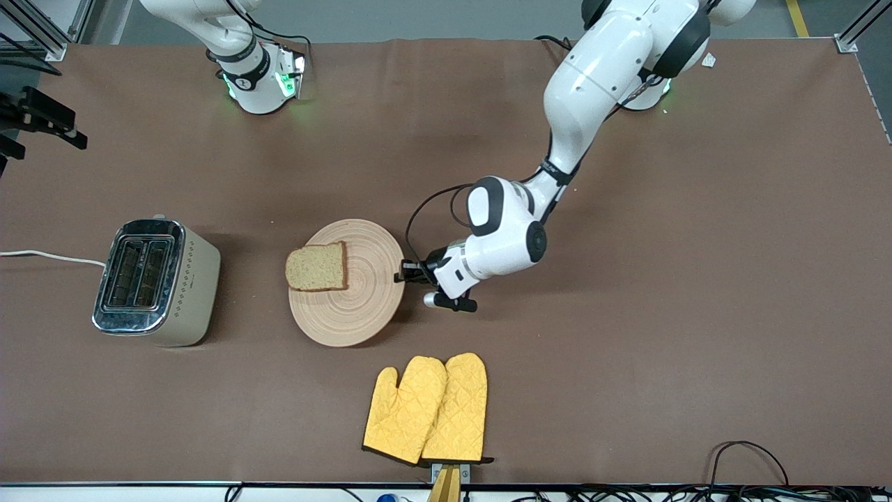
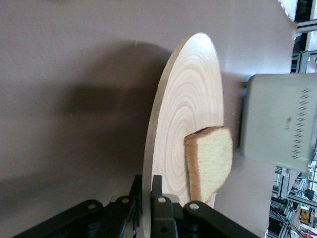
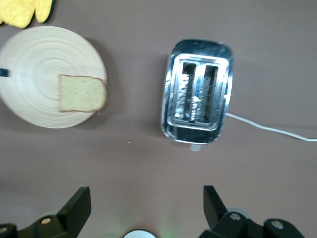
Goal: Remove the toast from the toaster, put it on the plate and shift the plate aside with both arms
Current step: 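Slide the plate away from the toaster with the left gripper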
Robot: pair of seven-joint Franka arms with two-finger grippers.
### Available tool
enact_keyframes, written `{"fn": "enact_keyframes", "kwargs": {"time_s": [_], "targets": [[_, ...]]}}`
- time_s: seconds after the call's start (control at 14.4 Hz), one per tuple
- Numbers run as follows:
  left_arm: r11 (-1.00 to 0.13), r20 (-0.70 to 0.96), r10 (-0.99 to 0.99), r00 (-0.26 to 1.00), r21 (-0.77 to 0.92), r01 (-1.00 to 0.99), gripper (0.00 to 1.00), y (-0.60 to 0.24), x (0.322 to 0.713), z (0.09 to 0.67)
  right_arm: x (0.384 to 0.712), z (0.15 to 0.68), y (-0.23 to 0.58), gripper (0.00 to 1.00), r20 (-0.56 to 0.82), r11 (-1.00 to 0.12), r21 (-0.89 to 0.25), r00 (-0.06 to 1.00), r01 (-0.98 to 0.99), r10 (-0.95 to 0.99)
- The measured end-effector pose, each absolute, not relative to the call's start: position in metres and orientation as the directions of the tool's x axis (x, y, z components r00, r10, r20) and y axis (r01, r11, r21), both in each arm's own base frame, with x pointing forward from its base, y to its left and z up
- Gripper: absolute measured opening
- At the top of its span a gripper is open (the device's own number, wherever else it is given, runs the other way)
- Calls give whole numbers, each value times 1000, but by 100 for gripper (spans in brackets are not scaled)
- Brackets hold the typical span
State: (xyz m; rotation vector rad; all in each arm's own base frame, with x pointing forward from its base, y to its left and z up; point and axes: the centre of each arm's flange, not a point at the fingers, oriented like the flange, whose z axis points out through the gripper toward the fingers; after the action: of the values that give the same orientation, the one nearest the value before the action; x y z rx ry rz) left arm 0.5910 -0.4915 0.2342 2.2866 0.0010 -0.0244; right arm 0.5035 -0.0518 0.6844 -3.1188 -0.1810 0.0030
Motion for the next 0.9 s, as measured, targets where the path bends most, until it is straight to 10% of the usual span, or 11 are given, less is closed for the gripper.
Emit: {"fn": "enact_keyframes", "kwargs": {"time_s": [0.49, 0.9], "targets": [[-652, -104, -145, 984, 758, -16, 9, -203, 699, 327, 520, 664, -70, 100, -99, -992, 90, 992, 90, 81], [-550, -43, -211, 977, 831, -82, 9, 79, 681, 258, 549, 637, -60, 100, -95, -991, 78, 990, 108, 100]]}}
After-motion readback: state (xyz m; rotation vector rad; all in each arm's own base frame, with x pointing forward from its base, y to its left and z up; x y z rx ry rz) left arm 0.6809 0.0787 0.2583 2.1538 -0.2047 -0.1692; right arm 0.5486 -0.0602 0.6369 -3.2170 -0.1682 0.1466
